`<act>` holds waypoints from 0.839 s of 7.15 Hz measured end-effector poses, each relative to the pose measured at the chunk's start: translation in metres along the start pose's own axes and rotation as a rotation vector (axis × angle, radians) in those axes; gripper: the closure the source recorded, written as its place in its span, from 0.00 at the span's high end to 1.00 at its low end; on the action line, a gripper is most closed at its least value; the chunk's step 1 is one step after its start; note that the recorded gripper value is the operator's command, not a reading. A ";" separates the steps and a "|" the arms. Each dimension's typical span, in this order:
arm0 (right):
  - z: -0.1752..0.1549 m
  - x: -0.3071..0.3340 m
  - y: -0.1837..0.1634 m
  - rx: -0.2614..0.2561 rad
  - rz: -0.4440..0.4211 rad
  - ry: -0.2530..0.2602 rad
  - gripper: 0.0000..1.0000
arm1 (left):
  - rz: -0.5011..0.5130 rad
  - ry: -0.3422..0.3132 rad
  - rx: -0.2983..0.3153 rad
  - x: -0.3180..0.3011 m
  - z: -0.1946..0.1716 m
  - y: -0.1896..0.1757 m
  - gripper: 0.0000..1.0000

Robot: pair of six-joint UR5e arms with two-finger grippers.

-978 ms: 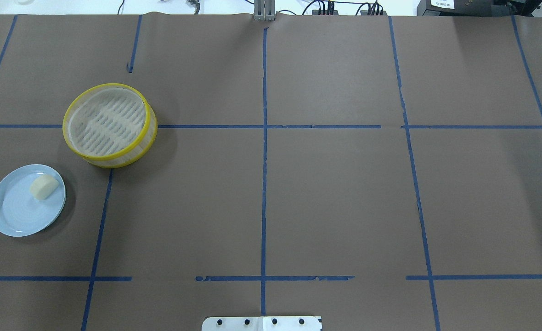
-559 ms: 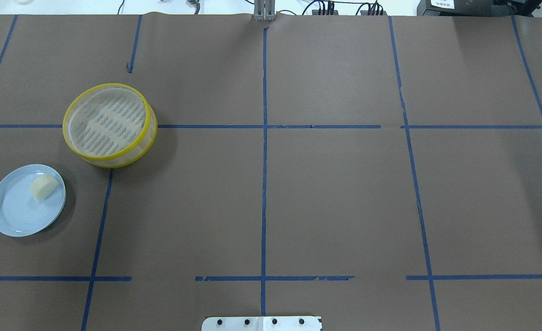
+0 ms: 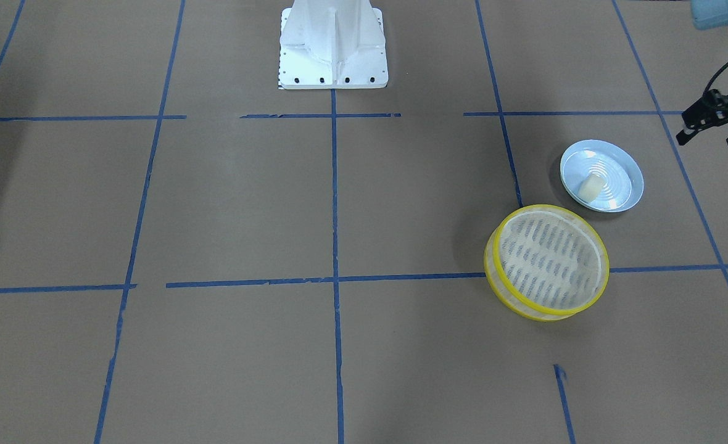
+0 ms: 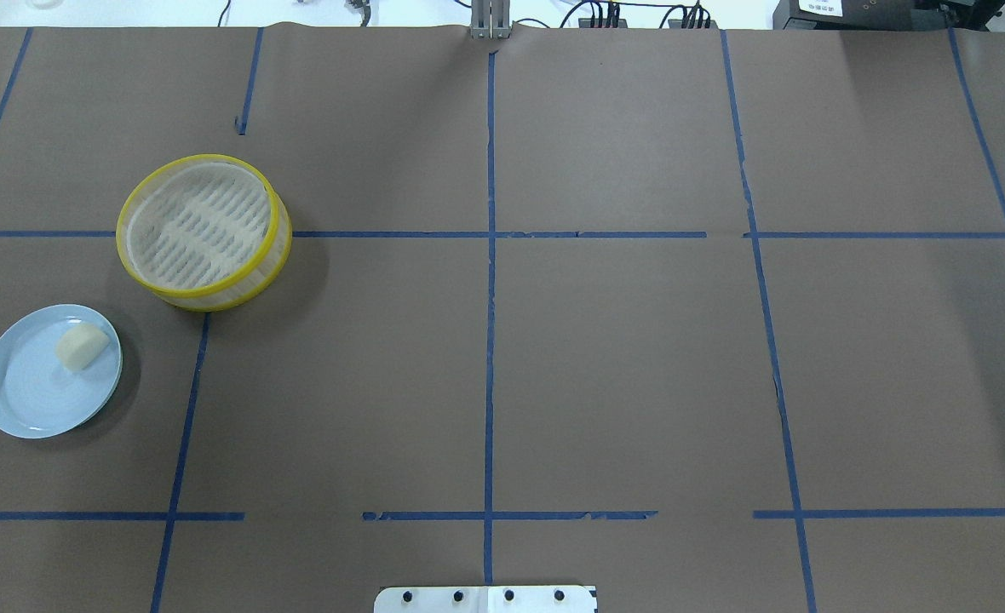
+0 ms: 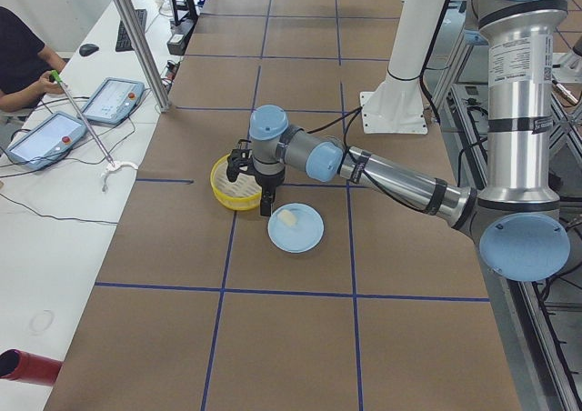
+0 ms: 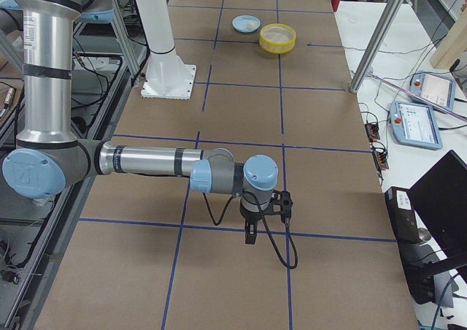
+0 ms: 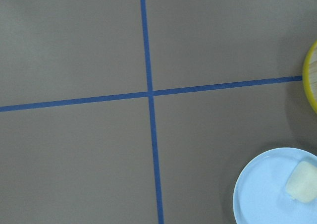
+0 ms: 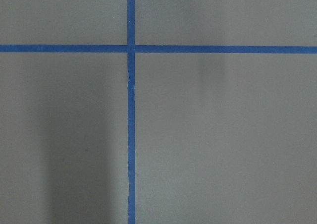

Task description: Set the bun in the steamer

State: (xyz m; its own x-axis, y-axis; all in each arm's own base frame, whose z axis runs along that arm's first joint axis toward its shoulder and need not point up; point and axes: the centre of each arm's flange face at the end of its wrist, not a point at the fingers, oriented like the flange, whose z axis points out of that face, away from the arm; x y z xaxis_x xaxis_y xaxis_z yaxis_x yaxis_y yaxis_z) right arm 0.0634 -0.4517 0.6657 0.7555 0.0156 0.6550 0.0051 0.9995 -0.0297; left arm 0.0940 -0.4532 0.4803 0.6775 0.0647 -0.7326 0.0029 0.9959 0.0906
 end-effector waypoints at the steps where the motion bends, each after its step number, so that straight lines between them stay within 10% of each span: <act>1: 0.000 0.000 0.000 0.000 0.000 0.000 1.00 | -0.002 -0.014 -0.005 0.016 0.019 0.001 1.00; 6: 0.000 0.000 0.000 0.000 0.000 0.000 1.00 | 0.030 -0.069 -0.058 0.051 0.126 0.022 1.00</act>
State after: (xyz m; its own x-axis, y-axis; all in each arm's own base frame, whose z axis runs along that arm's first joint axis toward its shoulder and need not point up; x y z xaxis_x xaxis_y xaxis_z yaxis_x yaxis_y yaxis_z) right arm 0.0633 -0.4517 0.6657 0.7555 0.0155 0.6550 0.0053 0.9995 -0.0297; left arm 0.2213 -0.4356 0.5296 0.7255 0.0920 -0.6820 -0.0596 0.9957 0.0709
